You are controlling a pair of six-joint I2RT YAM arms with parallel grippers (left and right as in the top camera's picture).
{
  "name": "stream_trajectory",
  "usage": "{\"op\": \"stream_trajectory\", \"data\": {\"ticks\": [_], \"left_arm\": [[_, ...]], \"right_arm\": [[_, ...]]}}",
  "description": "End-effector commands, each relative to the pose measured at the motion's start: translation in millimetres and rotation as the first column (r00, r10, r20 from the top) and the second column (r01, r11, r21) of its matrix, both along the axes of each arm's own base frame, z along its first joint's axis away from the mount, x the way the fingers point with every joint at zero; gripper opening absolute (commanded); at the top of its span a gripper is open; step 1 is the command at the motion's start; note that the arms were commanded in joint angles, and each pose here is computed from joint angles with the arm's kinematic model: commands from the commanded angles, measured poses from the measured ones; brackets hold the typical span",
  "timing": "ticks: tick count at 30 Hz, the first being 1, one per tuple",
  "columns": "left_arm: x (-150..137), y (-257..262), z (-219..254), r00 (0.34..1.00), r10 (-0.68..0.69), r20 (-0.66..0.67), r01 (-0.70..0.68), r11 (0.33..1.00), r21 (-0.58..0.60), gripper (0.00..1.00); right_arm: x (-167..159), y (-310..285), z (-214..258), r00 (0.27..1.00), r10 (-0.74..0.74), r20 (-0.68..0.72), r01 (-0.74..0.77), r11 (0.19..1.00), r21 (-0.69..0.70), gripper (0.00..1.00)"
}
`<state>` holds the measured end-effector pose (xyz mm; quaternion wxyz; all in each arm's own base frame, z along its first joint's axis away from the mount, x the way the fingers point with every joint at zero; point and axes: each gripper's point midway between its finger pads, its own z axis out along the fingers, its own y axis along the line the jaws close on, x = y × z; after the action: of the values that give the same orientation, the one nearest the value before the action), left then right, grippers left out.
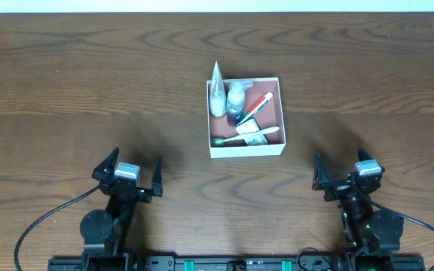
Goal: Pack container
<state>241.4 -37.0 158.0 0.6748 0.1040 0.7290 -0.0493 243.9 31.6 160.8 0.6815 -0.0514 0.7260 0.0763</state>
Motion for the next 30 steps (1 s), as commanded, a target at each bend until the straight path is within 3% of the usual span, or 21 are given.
{"op": "stream_trajectory", "data": {"ticks": [1, 30], "left_arm": [[-0.7, -0.3, -16.0, 0.999, -0.004, -0.050, 0.003, 1.000, -0.007, 0.98], [-0.7, -0.2, -16.0, 0.999, -0.003, -0.050, 0.003, 1.000, -0.007, 0.98]], "right_arm": [[0.2, -2.7, -0.8, 1.000, -0.015, 0.013, 0.016, 0.997, -0.078, 0.99], [0.6, -5.5, -1.1, 0.999, -0.027, 0.020, 0.029, 0.992, -0.125, 0.99]]}}
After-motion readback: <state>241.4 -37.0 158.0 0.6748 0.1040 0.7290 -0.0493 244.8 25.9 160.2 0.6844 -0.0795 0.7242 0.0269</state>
